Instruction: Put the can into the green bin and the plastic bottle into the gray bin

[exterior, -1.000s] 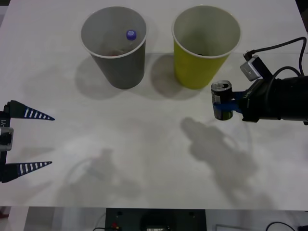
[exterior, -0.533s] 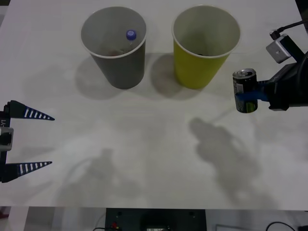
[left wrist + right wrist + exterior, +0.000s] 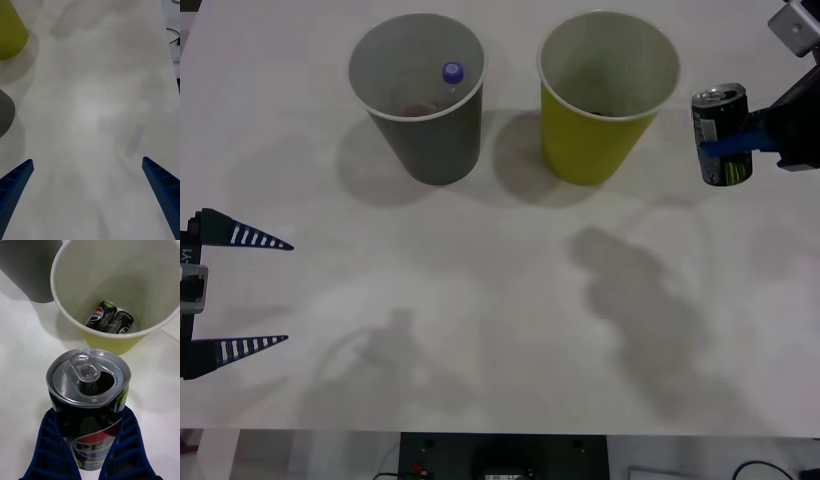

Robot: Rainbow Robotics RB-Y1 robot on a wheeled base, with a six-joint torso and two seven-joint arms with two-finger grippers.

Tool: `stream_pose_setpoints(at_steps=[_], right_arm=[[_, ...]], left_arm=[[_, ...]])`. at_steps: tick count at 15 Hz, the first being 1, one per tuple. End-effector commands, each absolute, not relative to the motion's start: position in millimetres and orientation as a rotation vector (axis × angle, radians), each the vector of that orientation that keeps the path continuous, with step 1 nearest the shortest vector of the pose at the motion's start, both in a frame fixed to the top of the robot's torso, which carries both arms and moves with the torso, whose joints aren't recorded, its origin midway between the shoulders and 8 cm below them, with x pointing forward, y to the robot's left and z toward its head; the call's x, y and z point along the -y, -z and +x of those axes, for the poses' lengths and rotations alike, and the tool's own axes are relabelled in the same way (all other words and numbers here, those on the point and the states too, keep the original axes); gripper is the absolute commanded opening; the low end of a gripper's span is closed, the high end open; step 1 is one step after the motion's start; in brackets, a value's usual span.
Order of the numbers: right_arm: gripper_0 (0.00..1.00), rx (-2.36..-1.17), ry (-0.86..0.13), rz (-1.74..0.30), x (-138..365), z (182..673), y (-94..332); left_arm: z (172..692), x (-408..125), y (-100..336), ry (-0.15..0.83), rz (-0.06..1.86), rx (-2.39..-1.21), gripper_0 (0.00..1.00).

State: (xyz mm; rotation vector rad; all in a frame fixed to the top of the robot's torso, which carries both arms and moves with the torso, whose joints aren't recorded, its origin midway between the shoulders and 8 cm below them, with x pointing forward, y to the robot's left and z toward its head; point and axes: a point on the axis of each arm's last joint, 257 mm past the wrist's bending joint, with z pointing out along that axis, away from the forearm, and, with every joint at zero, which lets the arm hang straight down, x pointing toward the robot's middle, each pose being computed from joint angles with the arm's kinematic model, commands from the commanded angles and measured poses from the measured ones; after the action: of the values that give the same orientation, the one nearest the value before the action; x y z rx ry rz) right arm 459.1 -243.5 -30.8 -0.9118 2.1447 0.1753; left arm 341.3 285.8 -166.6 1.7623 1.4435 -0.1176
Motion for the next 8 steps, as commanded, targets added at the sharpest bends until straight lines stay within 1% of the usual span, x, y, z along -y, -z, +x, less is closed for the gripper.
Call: stream_pose_setpoints(at_steps=[1, 3, 5, 8], right_arm=[[0.0, -2.138, -0.159, -0.926, 239, 470, 16], [0.0, -2.127, -0.131, -0.942, 231, 485, 3], [0.0, -2.127, -0.072, -0.959, 227, 499, -5], [0.0, -2.16, -0.027, -0.975, 217, 518, -19]], left_arm=[[341, -286, 167, 0.118, 1.762, -1.444, 1.0], [341, -286, 167, 0.118, 1.762, -1.444, 1.0], [341, -286, 167, 0.118, 1.762, -1.444, 1.0], [341, -286, 167, 0.118, 1.762, -1.444, 1.0]])
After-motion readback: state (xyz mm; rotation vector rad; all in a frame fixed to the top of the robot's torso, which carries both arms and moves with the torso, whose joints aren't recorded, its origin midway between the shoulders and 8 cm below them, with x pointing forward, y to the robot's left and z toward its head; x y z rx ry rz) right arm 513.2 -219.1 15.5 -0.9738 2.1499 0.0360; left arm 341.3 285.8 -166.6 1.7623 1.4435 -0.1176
